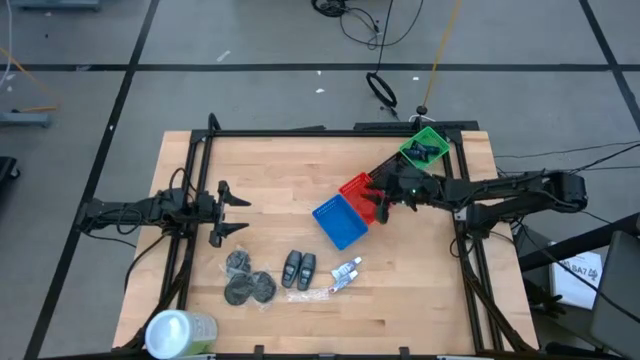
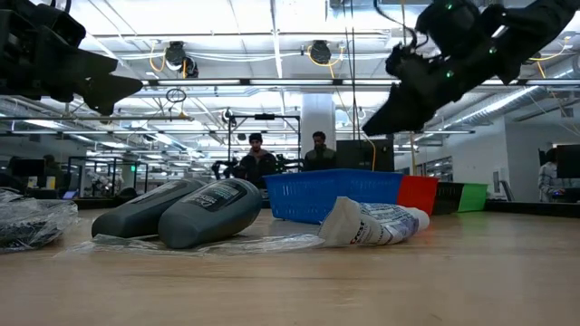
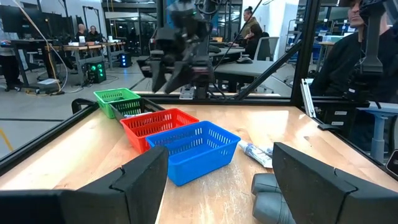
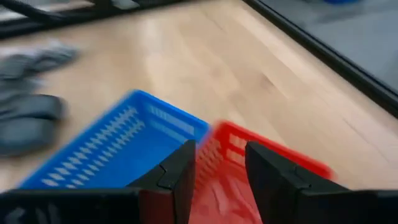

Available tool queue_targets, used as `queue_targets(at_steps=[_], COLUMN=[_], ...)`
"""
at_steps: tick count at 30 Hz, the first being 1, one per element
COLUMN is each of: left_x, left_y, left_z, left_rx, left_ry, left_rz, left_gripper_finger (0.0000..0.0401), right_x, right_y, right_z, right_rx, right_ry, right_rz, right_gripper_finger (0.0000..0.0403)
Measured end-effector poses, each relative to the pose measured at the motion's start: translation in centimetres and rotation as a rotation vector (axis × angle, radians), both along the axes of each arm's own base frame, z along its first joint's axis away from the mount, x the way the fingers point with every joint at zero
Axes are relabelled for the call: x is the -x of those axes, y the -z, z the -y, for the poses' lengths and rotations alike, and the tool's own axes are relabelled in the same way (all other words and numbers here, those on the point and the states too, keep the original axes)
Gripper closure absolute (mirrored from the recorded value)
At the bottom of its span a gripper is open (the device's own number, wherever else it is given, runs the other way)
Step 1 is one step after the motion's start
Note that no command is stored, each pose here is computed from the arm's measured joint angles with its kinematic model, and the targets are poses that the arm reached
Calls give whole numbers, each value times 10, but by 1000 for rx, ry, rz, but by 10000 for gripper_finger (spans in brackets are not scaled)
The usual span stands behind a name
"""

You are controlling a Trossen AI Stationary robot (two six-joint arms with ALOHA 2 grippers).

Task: Pick & Place Travel size toiletries
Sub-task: Put the bottom toothpaste into the black bin

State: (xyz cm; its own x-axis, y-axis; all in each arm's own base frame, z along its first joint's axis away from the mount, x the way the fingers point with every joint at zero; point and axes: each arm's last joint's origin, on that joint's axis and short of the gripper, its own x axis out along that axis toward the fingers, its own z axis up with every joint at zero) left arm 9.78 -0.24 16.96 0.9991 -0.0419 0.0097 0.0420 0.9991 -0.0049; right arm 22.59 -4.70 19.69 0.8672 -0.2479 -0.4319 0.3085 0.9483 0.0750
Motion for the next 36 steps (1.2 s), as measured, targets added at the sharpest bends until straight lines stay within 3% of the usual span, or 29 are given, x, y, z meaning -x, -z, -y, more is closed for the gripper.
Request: queue_targets(at_steps=[10,18,24,30,36], left_x=[0,0,0,0,0], left_y=[0,0,0,0,0], left_z=[0,0,0,0,0], left_rx=[0,0,0,0,0], left_ry=[0,0,0,0,0], left_rz=[0,0,0,0,0], left_gripper_finger=[118,118,118,118,118], right_x=[-10,-13,-31,-57,-82], right_y=[-15,-19,-14,-6,23], right_z=[-54,-100,-134,-169,-192], right_rx=[24,44,-3,79,126], right_ry=[-240,-362,-450,-546,-583], right_rz=[161,268,191,26,-156], right_gripper_finger=[267,202,158,163,172])
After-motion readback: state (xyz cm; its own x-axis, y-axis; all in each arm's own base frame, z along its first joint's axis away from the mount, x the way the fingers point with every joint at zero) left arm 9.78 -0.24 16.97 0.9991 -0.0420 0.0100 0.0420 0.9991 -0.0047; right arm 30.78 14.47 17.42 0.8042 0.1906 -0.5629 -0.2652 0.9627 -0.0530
